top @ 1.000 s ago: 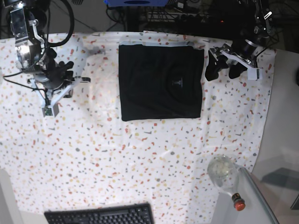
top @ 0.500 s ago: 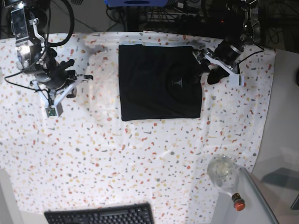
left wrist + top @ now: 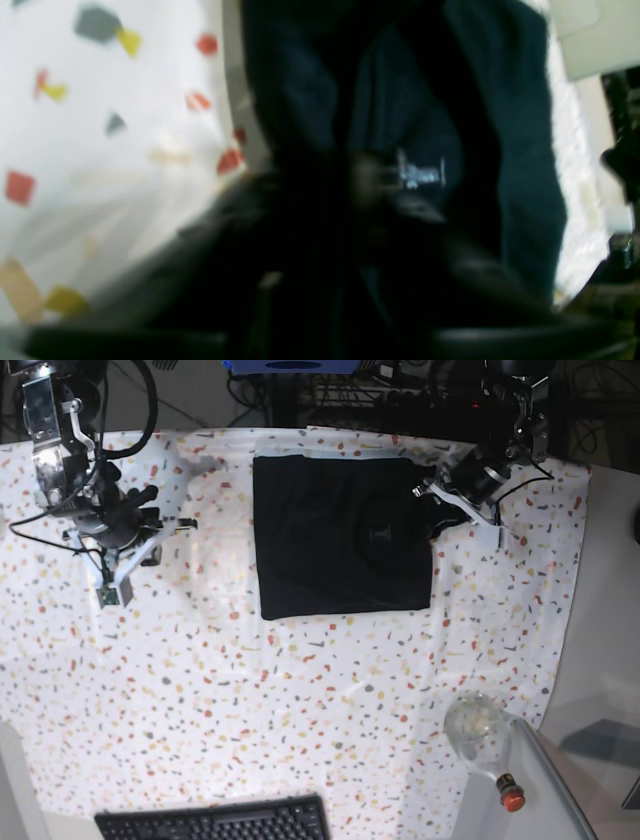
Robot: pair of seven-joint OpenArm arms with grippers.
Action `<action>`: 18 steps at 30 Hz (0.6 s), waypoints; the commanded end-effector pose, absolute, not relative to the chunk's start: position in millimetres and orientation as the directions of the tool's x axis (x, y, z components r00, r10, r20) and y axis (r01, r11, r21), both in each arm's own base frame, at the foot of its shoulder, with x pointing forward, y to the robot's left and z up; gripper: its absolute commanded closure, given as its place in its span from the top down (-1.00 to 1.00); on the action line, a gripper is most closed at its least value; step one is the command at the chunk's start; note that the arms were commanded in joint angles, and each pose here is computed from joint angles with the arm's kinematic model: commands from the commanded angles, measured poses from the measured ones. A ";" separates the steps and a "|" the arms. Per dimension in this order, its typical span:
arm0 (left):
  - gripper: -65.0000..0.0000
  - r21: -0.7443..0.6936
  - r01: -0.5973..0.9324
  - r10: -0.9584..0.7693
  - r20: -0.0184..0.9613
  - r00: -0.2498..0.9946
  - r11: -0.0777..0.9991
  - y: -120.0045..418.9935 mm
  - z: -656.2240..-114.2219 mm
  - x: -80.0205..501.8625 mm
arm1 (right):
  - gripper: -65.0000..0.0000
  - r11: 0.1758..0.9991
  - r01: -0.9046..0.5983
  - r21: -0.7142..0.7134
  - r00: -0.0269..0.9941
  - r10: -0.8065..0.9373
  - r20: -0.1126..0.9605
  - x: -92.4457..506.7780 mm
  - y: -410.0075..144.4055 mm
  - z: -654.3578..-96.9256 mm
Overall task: Layout the t-shirt on the table in an organized manner, then fold the t-shirt properly
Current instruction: 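Lower the left gripper to the edge of the folded shirt, then push the shirt edge with the left gripper to square the stack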
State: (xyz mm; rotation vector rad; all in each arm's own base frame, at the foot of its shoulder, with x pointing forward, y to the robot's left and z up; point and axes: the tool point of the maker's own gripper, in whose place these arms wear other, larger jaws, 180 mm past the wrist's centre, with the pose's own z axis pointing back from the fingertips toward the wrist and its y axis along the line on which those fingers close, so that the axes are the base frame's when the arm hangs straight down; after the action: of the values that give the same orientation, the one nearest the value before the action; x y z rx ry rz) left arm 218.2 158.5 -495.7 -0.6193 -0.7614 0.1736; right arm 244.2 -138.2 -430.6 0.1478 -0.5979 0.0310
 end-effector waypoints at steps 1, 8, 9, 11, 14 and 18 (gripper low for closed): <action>-1.00 -0.555 0.075 0.325 0.586 0.742 0.829 165.8 -498.8 213.3 | -1.00 0.989 -0.081 0.123 0.800 -0.009 0.600 253.6 -140.5 -420.9; -1.00 -0.468 0.176 0.140 0.565 0.813 0.866 187.3 -498.4 209.6 | -1.00 0.990 -0.069 0.120 0.818 -0.013 0.575 250.3 -144.4 -431.3; -1.00 -0.452 0.208 0.099 0.567 0.818 0.868 188.1 -495.7 212.0 | -1.00 0.991 -0.066 0.119 0.821 -0.014 0.570 249.3 -145.2 -433.6; -1.00 -0.412 0.269 0.021 0.576 0.817 0.871 193.7 -488.1 218.1 | -1.00 0.991 -0.061 0.118 0.821 -0.018 0.571 247.7 -146.6 -437.1; -1.00 -0.337 0.383 -0.114 0.605 0.788 0.860 195.1 -471.8 237.8 | -1.00 0.992 -0.053 0.118 0.809 -0.027 0.587 244.0 -148.4 -441.2; -1.00 -0.203 0.571 -0.359 0.600 0.714 0.796 174.3 -466.1 253.2 | -1.00 0.992 -0.047 0.117 0.798 -0.033 0.602 240.1 -150.4 -442.4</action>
State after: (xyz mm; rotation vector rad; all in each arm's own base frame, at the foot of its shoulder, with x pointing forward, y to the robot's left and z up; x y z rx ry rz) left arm 242.7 180.0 -478.1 -0.3667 -0.5217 -0.5232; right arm 228.9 -147.3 -452.2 0.1289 -0.5990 0.0027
